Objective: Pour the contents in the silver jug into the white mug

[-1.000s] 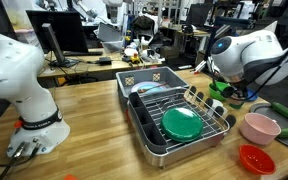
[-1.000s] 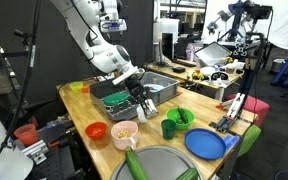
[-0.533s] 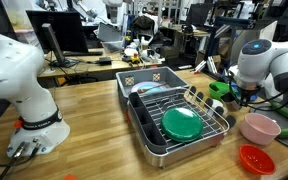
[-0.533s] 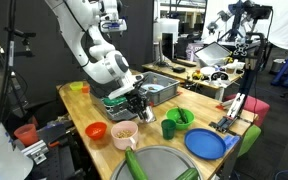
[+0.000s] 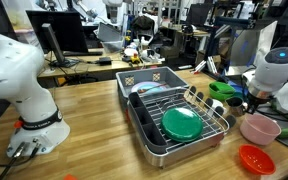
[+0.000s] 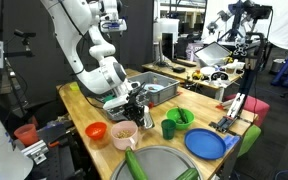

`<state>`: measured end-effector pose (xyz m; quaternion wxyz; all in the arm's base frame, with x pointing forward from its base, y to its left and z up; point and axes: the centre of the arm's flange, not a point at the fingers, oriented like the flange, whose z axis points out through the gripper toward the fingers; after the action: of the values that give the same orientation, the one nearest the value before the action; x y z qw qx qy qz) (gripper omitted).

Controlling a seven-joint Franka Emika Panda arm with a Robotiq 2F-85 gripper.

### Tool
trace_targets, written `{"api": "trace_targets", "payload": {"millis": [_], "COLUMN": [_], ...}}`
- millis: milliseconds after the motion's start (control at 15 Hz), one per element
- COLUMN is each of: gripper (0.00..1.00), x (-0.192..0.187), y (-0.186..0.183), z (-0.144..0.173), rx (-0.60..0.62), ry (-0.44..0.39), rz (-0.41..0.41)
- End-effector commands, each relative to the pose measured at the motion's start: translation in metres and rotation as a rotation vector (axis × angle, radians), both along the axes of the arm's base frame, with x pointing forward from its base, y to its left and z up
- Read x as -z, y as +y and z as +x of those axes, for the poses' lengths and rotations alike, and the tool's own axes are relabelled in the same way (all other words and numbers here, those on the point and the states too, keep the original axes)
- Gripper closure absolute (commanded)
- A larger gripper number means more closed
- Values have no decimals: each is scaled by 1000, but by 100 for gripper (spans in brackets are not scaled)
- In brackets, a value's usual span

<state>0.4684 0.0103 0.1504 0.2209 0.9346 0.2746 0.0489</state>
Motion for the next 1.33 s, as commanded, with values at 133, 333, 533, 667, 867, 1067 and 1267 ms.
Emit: {"api": "trace_targets", "payload": {"millis": [133,333,533,667,867,1067,1267], "gripper": [96,72,45,31,9,0,0], "x": [-3,-3,-5,-6,-9,-14,-25], "y": [-10,-9,-7,-6,-5,-3,1], "z": [-15,-14,-11,-11,-11,-12,-15], "rx": [15,-2,-23,-33,-36,-35,-33], "ry": [-62,-75,-82,-82,-86,-86,-88], "rz": [43,54,59,62,62,45,14]}}
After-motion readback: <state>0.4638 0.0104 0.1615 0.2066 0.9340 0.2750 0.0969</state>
